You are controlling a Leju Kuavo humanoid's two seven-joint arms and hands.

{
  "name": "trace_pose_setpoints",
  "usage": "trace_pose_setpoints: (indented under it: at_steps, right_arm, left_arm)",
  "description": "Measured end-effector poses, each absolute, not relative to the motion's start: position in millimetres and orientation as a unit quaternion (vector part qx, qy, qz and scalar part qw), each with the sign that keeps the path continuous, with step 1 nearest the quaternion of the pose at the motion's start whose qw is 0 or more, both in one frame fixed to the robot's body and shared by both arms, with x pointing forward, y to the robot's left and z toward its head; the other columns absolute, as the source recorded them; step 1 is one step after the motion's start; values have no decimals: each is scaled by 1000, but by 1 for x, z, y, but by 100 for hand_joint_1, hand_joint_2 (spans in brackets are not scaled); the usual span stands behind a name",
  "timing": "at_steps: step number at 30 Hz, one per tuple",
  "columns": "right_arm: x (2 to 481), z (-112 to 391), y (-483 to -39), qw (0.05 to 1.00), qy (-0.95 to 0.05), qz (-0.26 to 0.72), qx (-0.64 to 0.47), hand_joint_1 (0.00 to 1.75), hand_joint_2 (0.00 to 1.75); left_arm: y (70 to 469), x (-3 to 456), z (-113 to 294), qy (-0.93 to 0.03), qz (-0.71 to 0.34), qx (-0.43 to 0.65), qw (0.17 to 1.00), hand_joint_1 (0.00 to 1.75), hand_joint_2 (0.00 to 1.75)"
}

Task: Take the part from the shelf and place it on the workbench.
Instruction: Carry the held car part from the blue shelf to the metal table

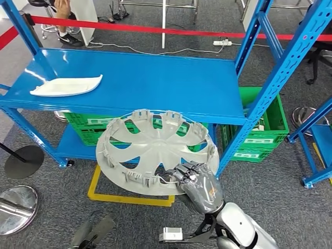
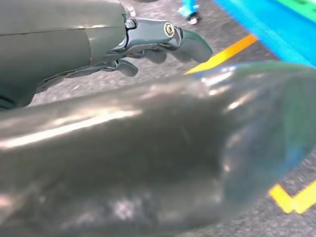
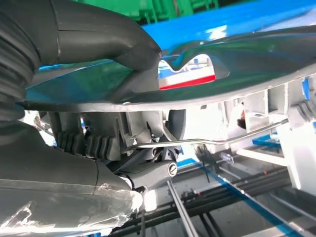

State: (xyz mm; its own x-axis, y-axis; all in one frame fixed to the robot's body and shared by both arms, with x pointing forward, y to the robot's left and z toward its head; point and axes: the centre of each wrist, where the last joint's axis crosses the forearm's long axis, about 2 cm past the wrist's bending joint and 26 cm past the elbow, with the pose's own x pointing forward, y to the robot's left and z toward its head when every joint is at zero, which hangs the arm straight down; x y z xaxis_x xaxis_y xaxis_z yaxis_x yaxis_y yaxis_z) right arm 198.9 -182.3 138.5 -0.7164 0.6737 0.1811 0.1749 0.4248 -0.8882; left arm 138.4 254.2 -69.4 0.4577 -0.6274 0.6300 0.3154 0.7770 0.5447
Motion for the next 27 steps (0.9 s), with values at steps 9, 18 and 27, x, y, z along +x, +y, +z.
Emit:
trace_pose_setpoints:
  at_steps: [9, 18, 27]
  right_arm:
    - [201, 139, -186, 291, -796, 466, -256, 175, 175]
    - [201, 139, -188, 305, -788, 470, -254, 175, 175]
    - [200, 138, -188, 310, -778, 482, -257, 175, 175]
  left_arm:
    - [253, 139, -69, -437, -281, 178, 835, 0, 0]
    - [253, 137, -70, -430, -278, 180, 840, 0, 0]
    - [252, 140, -69, -431, -274, 181, 840, 0, 0]
